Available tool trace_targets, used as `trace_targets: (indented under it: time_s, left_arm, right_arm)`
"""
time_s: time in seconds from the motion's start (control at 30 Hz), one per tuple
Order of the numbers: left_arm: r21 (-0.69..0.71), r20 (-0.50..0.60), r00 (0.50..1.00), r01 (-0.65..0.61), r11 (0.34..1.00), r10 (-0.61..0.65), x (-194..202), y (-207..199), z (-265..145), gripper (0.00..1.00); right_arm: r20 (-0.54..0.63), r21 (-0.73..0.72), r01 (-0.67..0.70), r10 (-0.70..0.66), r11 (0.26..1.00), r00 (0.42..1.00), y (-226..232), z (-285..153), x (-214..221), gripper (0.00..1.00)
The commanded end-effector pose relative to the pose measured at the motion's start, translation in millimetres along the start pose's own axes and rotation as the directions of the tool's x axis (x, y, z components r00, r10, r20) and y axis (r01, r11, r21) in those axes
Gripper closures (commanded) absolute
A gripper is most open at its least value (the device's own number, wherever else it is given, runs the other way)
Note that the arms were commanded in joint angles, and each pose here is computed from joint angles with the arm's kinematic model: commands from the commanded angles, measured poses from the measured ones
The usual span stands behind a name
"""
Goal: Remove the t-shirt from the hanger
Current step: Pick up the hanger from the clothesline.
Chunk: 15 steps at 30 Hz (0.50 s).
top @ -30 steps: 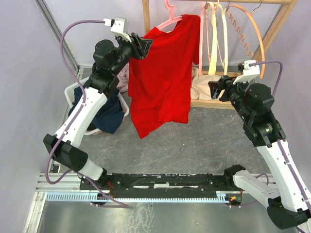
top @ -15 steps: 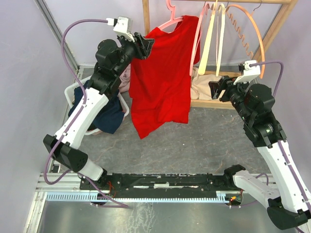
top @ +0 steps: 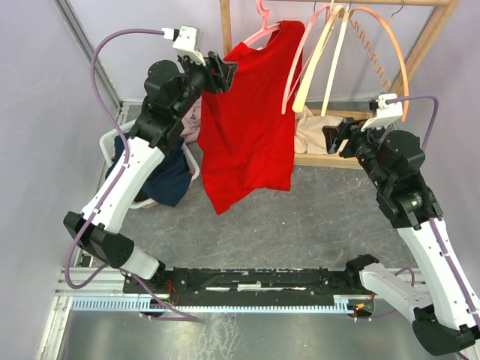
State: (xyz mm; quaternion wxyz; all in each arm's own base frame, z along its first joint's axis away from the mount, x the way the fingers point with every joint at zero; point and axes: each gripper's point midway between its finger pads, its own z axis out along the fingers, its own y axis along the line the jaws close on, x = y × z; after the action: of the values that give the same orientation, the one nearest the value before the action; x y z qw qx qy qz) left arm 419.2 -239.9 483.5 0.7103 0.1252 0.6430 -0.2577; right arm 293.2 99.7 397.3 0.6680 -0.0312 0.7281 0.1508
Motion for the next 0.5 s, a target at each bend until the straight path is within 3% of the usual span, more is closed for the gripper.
trace_targets:
  time_s: [0.0, 0.17, 0.47]
  left_arm:
    - [0.004, 0.049, 0.998, -0.041, 0.999, 0.040, -23, -4, -14, 0.39]
    - [0.019, 0.046, 0.998, -0.046, 0.999, 0.045, -22, -7, -16, 0.56]
    - [0.072, 0.005, 0.998, -0.057, 0.996, 0.056, -17, -15, -11, 0.63]
  right_arm:
    - [0.050, -0.006, -0.001, 0.001, 1.000, 0.999, 2, -2, -11, 0.30]
    - [0.051, -0.002, 0.001, -0.001, 1.000, 0.999, 1, -3, -12, 0.30]
    - [0.050, -0.005, -0.002, 0.002, 1.000, 0.999, 1, -3, -11, 0.30]
